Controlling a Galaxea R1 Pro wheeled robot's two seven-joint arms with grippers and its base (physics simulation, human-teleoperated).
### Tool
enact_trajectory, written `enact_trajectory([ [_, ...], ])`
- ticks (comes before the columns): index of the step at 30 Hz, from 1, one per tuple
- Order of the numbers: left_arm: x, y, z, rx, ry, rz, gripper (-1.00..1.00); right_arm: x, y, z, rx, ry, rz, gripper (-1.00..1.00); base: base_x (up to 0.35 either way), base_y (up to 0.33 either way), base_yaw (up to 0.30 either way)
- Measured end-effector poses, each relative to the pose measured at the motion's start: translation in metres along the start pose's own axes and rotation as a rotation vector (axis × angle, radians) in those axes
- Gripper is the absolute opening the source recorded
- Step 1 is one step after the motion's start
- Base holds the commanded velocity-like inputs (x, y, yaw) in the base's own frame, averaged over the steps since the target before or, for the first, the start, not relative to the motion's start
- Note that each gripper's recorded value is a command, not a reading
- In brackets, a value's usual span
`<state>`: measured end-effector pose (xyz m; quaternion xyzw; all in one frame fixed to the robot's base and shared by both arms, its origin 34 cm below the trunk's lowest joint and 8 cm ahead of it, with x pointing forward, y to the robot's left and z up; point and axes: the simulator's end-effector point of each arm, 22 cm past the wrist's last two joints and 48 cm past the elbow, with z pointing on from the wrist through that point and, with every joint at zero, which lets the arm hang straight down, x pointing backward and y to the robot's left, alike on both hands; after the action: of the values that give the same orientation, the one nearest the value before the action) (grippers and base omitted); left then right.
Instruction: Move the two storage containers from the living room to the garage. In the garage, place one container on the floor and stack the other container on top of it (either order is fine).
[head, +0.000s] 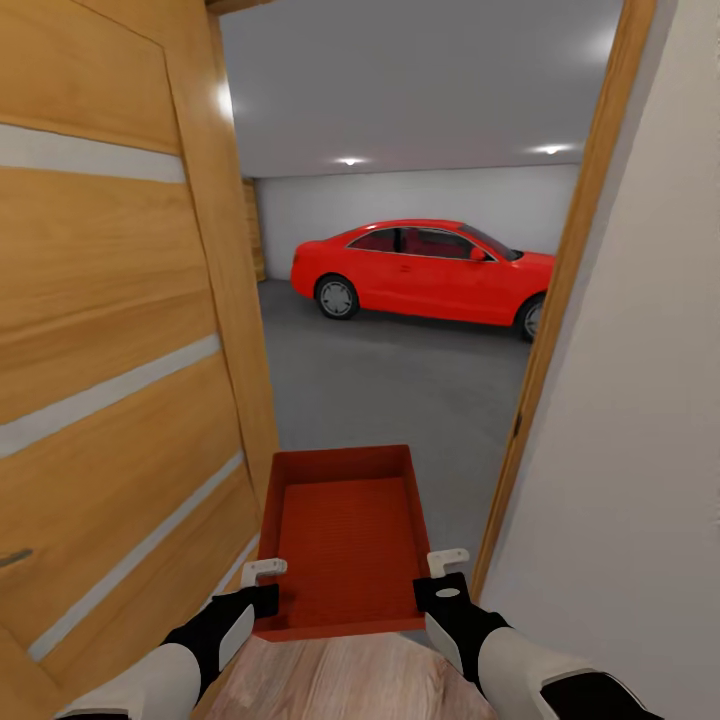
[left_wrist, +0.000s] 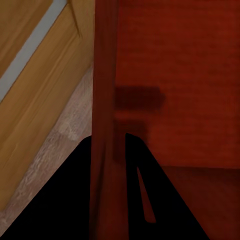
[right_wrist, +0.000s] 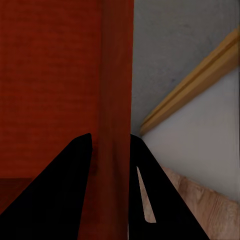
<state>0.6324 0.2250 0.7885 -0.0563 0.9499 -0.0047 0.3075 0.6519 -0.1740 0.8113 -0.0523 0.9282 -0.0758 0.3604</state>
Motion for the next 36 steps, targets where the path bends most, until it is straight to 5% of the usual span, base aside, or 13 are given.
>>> enact_trajectory([
  [36, 0.0, 0.0, -0.0001, 0.0, 0.0, 0.0, -1.0, 0.0, 0.0, -0.0001, 0.0, 0.0, 0.0, -1.0, 0.183, 0.188, -0.237],
])
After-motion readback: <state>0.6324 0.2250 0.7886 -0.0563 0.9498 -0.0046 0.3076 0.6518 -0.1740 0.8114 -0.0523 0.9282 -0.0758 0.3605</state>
